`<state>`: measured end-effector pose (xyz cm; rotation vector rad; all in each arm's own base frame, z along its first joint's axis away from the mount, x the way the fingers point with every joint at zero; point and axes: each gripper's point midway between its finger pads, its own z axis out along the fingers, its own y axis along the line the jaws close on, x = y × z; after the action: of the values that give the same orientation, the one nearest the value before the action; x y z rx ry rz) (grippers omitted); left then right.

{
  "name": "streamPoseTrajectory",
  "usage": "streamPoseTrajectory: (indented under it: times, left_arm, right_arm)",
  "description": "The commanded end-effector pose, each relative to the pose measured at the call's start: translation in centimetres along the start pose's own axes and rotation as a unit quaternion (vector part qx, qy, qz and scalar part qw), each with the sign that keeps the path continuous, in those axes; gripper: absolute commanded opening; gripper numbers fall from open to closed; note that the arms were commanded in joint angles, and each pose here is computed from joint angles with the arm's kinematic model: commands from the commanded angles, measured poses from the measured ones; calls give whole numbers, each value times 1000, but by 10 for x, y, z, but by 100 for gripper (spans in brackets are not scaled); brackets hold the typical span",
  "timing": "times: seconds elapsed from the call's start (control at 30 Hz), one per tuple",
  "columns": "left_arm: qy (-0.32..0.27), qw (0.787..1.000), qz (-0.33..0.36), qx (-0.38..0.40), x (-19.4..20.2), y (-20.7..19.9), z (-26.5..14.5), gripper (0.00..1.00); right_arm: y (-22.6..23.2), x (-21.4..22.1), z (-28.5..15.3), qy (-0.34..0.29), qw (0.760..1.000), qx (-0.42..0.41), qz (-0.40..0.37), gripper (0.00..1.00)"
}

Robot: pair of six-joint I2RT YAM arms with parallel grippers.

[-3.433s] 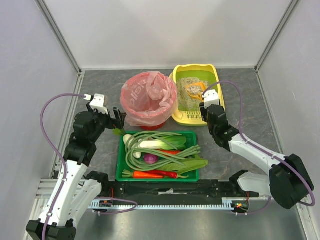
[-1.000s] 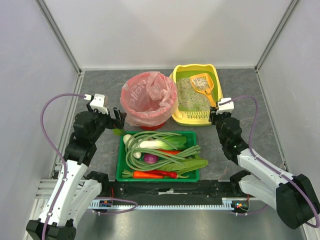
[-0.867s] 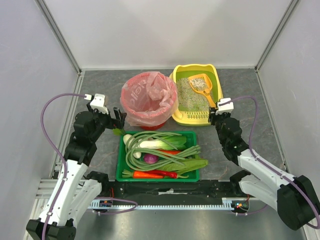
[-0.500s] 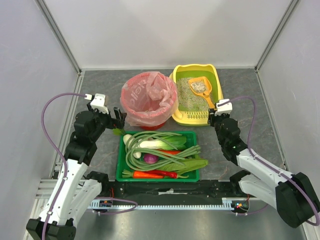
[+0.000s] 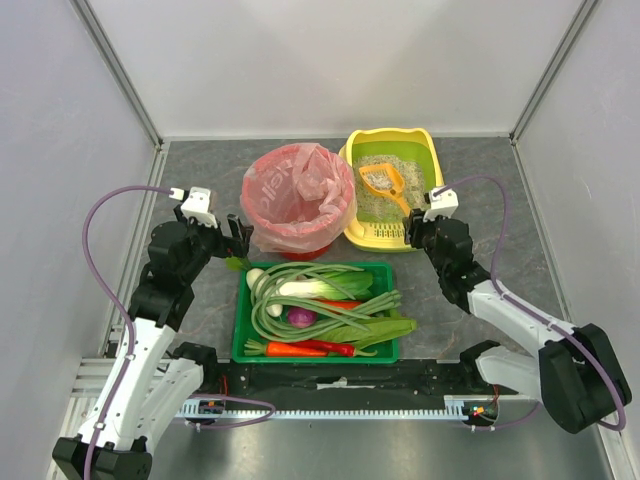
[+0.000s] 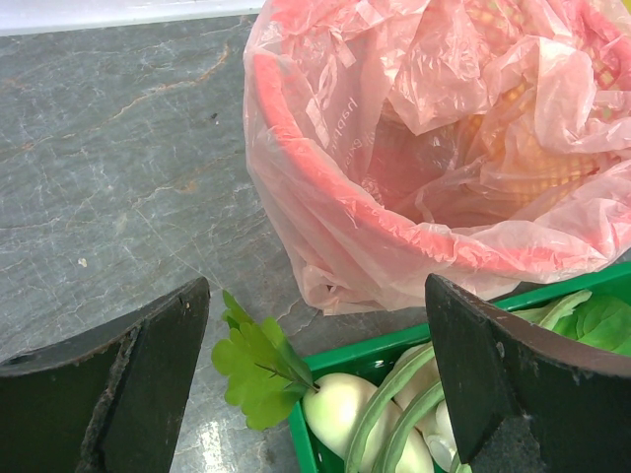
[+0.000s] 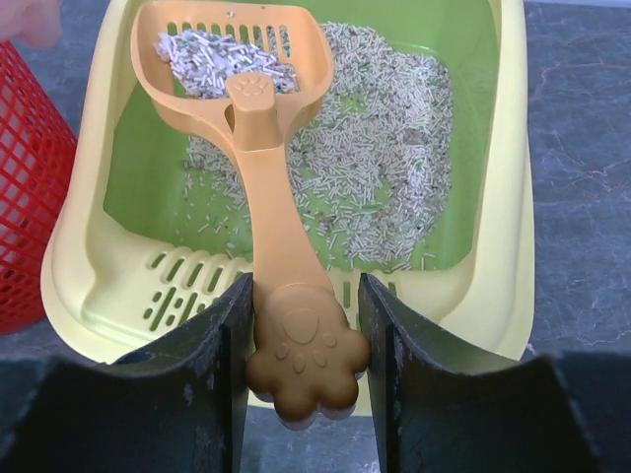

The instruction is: Clean the litter box

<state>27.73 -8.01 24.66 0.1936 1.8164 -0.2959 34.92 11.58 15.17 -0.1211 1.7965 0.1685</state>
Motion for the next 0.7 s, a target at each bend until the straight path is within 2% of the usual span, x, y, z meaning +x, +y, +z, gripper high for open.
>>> streamPoseTrajectory:
  times: [0.0, 0.03, 0.1, 0.17, 0.2, 0.23, 0.27, 0.3, 0.33, 0.4, 0.43, 0.5, 0.53, 0.57, 0.67]
  left_arm:
    - [-19, 1000, 22, 7, -9, -2, 0, 96]
    - [-22, 999, 23, 8, -10, -3, -1, 96]
    - [-23, 999, 23, 7, -10, -2, -1, 96]
    - [-23, 999, 23, 7, -11, -2, -1, 96]
    - [-23, 999, 23, 9, -11, -3, -1, 96]
    - [-23, 999, 22, 9, -11, -2, -1, 96]
    - [-23, 999, 22, 9, -11, -2, -1, 96]
    - [-22, 999, 22, 7, -10, -2, -1, 96]
    - [-23, 999, 22, 9, -10, -3, -1, 96]
    - [-21, 999, 22, 10, -10, -3, 0, 96]
    - [-22, 999, 22, 11, -11, -3, -1, 96]
    - [-24, 999, 22, 10, -11, -3, -1, 96]
    - [-22, 999, 22, 10, -10, -3, -1, 96]
    - [-22, 999, 22, 9, -11, -3, 0, 96]
    - [-26, 999, 22, 10, -12, -3, -2, 96]
  right_arm:
    - [-9, -39, 2, -21, 999, 35, 21, 0]
    - [-14, -34, 2, -8, 999, 44, 11, 0]
    - [12, -37, 4, -12, 998, -55, 19, 0]
    - [6, -27, 5, 14, 999, -34, 30, 0]
    - [-19, -28, 7, 20, 999, 38, 25, 0]
    - [-24, -20, 5, 31, 998, 49, 23, 0]
    - [-23, -24, 6, 23, 999, 28, 22, 0]
    - [4, -20, 2, 21, 998, -58, 29, 0]
    - [8, -32, 2, -5, 997, -72, 36, 0]
    - [-8, -33, 4, 15, 999, -16, 40, 0]
    - [-35, -20, 2, 44, 997, 58, 24, 0]
    - [-28, -24, 0, 41, 999, 24, -17, 0]
    - [-9, -42, -5, 9, 999, -31, -16, 0]
    - [-5, -46, -9, -3, 999, -42, -16, 0]
    - [-12, -73, -25, -32, 998, -13, -45, 0]
